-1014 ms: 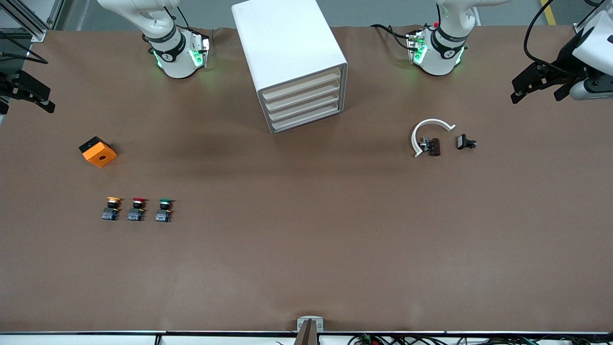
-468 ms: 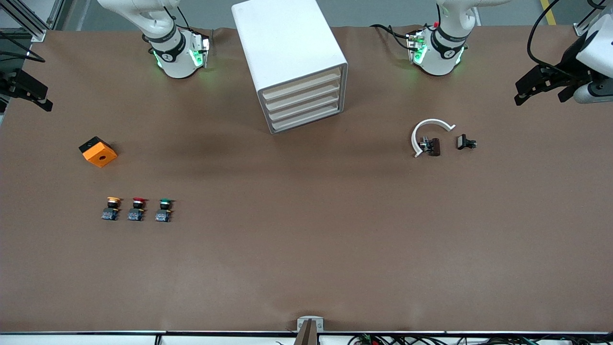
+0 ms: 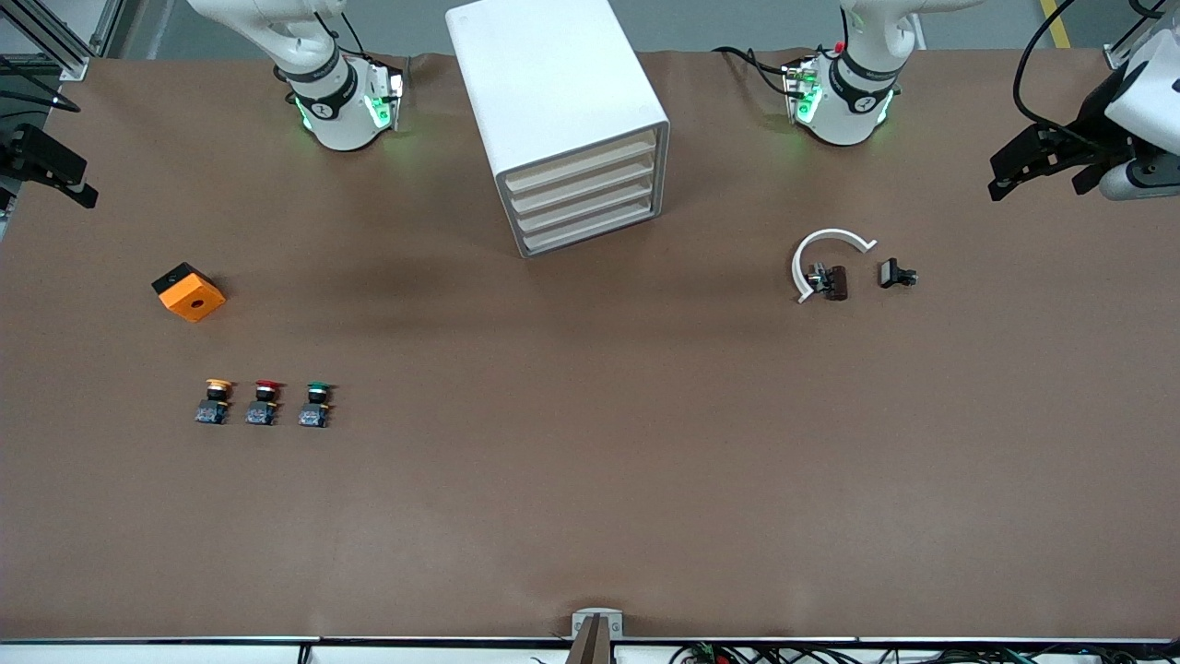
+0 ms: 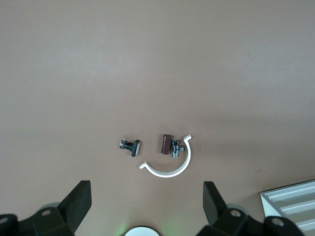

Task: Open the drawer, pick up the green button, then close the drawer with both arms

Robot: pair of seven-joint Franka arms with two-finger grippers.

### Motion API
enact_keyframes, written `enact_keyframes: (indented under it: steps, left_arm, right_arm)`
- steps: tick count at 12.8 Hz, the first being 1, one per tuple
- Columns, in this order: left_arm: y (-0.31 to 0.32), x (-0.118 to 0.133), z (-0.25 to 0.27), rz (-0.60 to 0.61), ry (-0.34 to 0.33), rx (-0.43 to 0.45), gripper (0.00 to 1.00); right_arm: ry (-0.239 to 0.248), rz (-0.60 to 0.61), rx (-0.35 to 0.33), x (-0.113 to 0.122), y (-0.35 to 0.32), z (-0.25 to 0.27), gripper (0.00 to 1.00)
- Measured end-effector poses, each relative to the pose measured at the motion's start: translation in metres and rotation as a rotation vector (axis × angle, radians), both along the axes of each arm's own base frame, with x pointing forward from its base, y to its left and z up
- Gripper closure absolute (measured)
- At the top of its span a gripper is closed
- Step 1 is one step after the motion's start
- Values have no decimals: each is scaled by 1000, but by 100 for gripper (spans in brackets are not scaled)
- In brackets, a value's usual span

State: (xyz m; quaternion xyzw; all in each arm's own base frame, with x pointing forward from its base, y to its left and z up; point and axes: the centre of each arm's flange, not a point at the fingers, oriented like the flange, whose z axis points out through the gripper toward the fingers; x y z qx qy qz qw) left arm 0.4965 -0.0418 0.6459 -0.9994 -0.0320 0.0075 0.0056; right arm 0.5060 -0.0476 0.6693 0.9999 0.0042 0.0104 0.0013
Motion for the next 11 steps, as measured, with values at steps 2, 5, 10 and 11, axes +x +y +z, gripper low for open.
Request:
enact_keyframes:
  steps: [2,5,10,11]
  left_arm:
    - [0,0,0,0,3,0,0]
    - [0,-2,-1,0,19,3,0]
    - [0,-3,0,0,22,3,0]
    - [0,-3,-1,0,22,3,0]
  right_arm:
    - [4,-1,1,0,0,-2,0]
    - [8,-3,2,0,-1,-4,0]
    - [8,-5,8,0,-2,-4,0]
    - [8,-5,8,0,-2,-4,0]
